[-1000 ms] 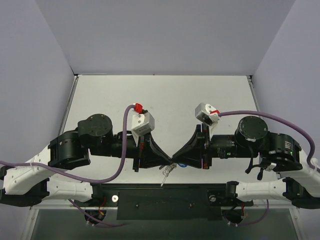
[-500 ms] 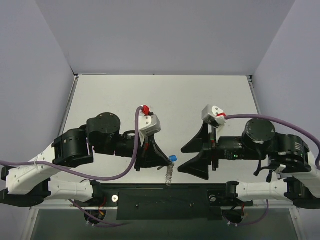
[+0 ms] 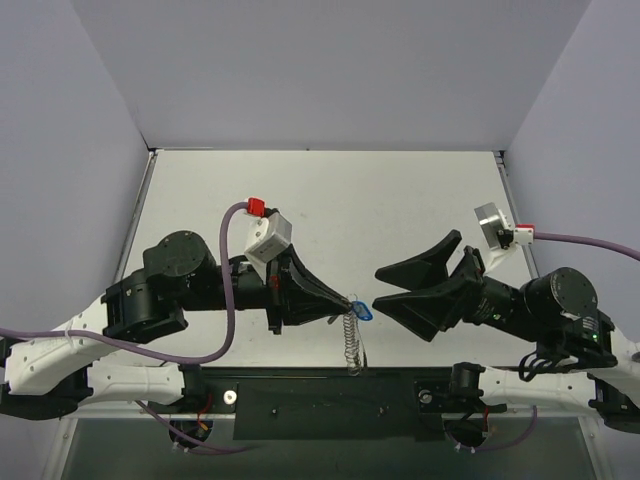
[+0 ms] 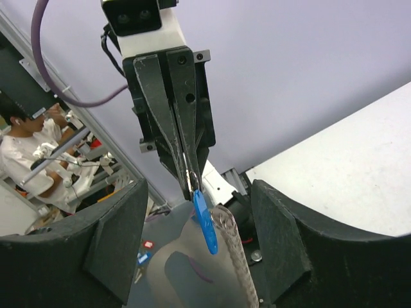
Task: Remove the keys from the keyring
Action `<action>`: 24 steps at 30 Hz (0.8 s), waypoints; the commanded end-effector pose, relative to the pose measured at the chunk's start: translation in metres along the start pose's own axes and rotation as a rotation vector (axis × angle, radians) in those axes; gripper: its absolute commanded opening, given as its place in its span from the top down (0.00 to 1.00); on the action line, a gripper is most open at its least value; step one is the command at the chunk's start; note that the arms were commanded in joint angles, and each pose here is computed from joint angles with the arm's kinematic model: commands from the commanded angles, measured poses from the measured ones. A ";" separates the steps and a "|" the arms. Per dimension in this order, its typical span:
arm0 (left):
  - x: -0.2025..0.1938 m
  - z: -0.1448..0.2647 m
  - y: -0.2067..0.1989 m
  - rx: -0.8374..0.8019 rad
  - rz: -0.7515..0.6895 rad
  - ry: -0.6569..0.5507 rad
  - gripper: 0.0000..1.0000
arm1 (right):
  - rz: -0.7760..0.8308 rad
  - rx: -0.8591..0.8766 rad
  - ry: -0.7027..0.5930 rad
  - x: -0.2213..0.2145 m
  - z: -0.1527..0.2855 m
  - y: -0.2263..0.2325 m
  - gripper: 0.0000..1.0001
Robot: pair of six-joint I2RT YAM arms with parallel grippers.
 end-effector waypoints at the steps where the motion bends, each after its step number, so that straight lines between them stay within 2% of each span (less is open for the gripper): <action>1: 0.030 0.005 -0.008 -0.040 -0.036 -0.265 1.00 | -0.073 0.055 -0.201 0.019 -0.017 0.009 0.41; 5: 0.033 0.003 -0.010 -0.065 -0.042 -0.300 1.00 | -0.094 0.067 -0.260 0.021 -0.021 0.008 0.50; 7: 0.033 0.003 -0.009 -0.069 -0.040 -0.316 1.00 | -0.103 0.072 -0.268 0.021 -0.025 0.009 0.51; 11: 0.038 0.004 -0.012 -0.078 -0.039 -0.347 1.00 | -0.107 0.077 -0.233 0.018 -0.034 0.010 0.59; 19: 0.042 0.006 -0.012 -0.058 -0.044 -0.376 1.00 | -0.130 0.098 -0.224 0.017 -0.038 0.013 0.64; 21: 0.043 0.005 -0.011 -0.053 -0.046 -0.376 1.00 | -0.131 0.101 -0.223 0.017 -0.040 0.013 0.70; 24: 0.044 0.005 -0.011 -0.047 -0.047 -0.374 1.00 | -0.134 0.105 -0.223 0.017 -0.040 0.014 0.85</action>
Point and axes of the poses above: each gripper's point midway between its finger pads, its own z axis back along the fingers, its own y axis along the line the jaws close on, x = y × z, the point moved 9 cm from there along z, back along the fingers, and after that the axes turned 1 degree about z, right-handed, at the moved point
